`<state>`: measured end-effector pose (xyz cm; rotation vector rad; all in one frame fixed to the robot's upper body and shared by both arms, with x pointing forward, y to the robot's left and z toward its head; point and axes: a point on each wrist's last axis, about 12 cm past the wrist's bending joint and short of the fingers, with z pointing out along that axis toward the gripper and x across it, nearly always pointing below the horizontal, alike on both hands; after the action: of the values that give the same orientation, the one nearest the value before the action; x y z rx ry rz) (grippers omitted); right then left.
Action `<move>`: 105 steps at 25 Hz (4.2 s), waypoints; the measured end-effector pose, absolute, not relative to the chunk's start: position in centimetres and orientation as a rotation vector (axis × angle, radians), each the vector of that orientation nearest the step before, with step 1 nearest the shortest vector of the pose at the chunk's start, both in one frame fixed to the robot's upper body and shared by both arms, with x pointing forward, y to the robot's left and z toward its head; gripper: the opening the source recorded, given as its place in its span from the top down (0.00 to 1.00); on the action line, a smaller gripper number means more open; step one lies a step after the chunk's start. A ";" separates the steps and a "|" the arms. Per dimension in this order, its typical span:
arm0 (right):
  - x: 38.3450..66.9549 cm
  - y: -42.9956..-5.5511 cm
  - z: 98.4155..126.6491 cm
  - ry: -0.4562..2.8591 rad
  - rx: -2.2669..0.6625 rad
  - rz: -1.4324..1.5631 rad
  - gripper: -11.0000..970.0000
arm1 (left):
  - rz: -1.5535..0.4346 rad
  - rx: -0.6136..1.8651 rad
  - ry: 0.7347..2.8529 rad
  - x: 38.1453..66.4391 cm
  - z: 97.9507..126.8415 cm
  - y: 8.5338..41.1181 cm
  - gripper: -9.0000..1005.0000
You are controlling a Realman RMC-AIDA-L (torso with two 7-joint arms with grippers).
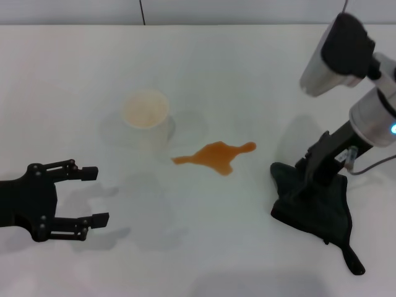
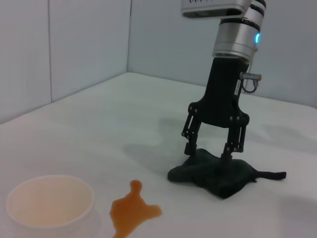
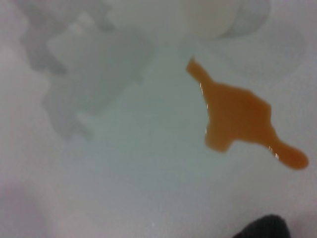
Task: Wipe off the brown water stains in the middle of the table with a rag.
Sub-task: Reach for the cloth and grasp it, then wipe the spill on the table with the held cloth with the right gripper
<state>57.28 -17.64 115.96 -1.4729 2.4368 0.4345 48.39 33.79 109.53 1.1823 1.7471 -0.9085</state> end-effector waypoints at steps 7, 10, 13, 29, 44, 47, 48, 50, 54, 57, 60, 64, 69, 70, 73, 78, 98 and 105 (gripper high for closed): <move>57.1 -17.4 115.2 2.494 -1.461 0.372 0.23 | -0.938 1.263 1.775 49.2 109.4 32.5 0.12; 57.2 -17.5 115.1 2.505 -1.449 0.350 0.27 | -0.941 1.271 1.780 49.3 109.3 32.3 0.12; 57.1 -17.5 115.0 2.512 -1.454 0.342 0.36 | -0.939 1.272 1.777 49.4 109.3 32.1 0.12; 56.8 -16.0 114.4 2.500 -1.495 0.280 0.81 | -0.918 1.275 1.774 49.7 109.3 32.0 0.12; 62.0 -10.4 116.9 2.311 -1.549 0.132 0.93 | -0.921 1.278 1.772 49.4 109.2 32.2 0.13; 63.6 -8.9 117.4 2.286 -1.581 0.062 0.93 | -0.928 1.278 1.771 49.2 109.2 32.2 0.13; 64.1 -8.5 117.5 2.278 -1.592 0.041 0.93 | -0.931 1.279 1.770 49.2 109.2 32.2 0.13; 64.5 -7.9 117.6 2.268 -1.613 0.028 0.93 | -0.936 1.279 1.767 49.1 109.2 32.2 0.13; 63.5 -6.4 117.2 2.235 -1.698 0.073 0.93 | -0.938 1.276 1.764 49.1 109.2 32.2 0.13; 62.2 -5.0 117.0 2.200 -1.769 0.131 0.93 | -0.942 1.278 1.761 49.0 109.3 32.3 0.13; 61.0 -3.8 116.8 2.165 -1.834 0.189 0.93 | -0.943 1.282 1.758 49.1 109.4 32.3 0.13; 59.6 -2.6 116.7 2.120 -1.889 0.249 0.93 | -0.942 1.285 1.754 49.3 109.6 32.2 0.13; 60.5 -3.0 116.0 2.113 -1.863 0.181 0.93 | -0.941 1.290 1.753 49.4 109.6 32.1 0.13; 60.9 -3.3 115.8 2.121 -1.850 0.156 0.93 | -0.941 1.290 1.752 49.4 109.6 32.1 0.13; 62.6 -4.6 115.7 2.145 -1.793 0.056 0.93 | -0.938 1.287 1.754 49.5 109.5 32.1 0.13; 64.1 -5.8 116.1 2.153 -1.723 -0.019 0.93 | -0.937 1.287 1.754 49.5 109.5 32.0 0.13; 57.9 -0.1 116.1 1.899 -2.090 0.332 0.93 | -0.932 1.293 1.740 49.9 109.7 31.7 0.13; 60.2 -1.7 115.1 1.948 -2.004 0.203 0.93 | -0.933 1.289 1.739 49.9 109.7 31.6 0.13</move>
<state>60.18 -1.66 115.05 -2.0040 1.9481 0.2031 49.94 31.62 109.71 1.2886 1.7387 -0.9330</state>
